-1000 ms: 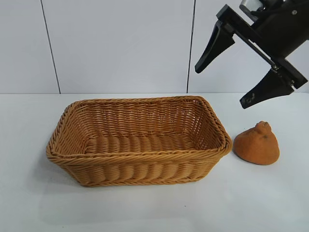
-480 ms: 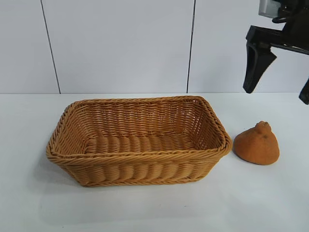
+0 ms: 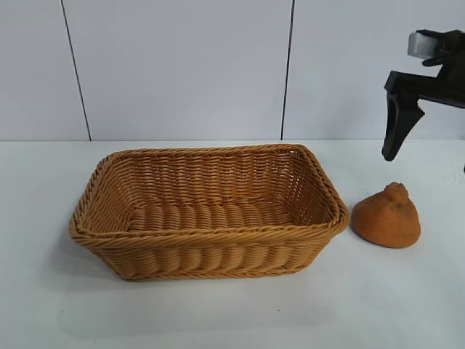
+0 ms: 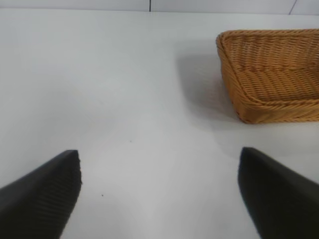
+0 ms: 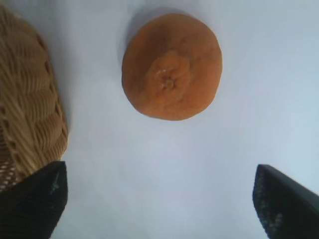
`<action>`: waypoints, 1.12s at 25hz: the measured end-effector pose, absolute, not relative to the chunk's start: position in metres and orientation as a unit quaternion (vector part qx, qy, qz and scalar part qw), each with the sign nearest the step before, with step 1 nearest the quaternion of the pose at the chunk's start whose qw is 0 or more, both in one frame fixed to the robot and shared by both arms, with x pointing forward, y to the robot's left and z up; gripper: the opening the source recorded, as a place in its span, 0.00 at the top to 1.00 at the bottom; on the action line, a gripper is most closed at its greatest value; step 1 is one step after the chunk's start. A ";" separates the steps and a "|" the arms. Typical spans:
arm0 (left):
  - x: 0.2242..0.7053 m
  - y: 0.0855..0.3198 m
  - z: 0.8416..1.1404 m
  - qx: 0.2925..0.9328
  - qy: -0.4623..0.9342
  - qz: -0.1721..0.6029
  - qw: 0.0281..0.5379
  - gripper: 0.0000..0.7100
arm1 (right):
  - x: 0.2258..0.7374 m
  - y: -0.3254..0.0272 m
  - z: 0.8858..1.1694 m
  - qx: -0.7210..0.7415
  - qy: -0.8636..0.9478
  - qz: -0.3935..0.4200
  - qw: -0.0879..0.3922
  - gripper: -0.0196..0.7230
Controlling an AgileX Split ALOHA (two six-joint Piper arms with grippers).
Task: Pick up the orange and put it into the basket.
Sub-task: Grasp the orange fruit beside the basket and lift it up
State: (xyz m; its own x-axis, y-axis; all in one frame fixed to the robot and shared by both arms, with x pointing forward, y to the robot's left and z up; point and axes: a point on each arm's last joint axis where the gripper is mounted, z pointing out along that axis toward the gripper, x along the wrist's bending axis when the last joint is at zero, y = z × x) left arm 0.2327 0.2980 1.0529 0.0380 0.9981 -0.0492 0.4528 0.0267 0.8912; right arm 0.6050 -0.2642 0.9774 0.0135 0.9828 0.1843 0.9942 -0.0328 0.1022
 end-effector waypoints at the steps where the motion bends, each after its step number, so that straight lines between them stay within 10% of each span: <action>1: 0.233 0.298 1.053 0.605 0.600 0.348 0.392 0.14 | 0.608 -0.264 0.972 -0.715 -0.691 -0.107 0.030 0.04; 16: 0.233 0.298 1.053 0.605 0.600 0.348 0.392 0.14 | 0.635 -0.264 0.906 -0.736 -0.666 -0.117 0.019 0.04; 28: 0.233 0.298 1.053 0.605 0.600 0.348 0.392 0.14 | 0.635 -0.266 0.905 -0.731 -0.674 -0.109 0.009 0.38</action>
State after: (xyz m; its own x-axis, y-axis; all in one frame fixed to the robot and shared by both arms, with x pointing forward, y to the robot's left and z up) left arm 0.2327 0.2980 1.0529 0.0380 0.9981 -0.0492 0.4528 0.0267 0.8912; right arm 0.6346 -0.2657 0.9054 0.0677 0.9830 0.1709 0.9868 -0.0912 0.1340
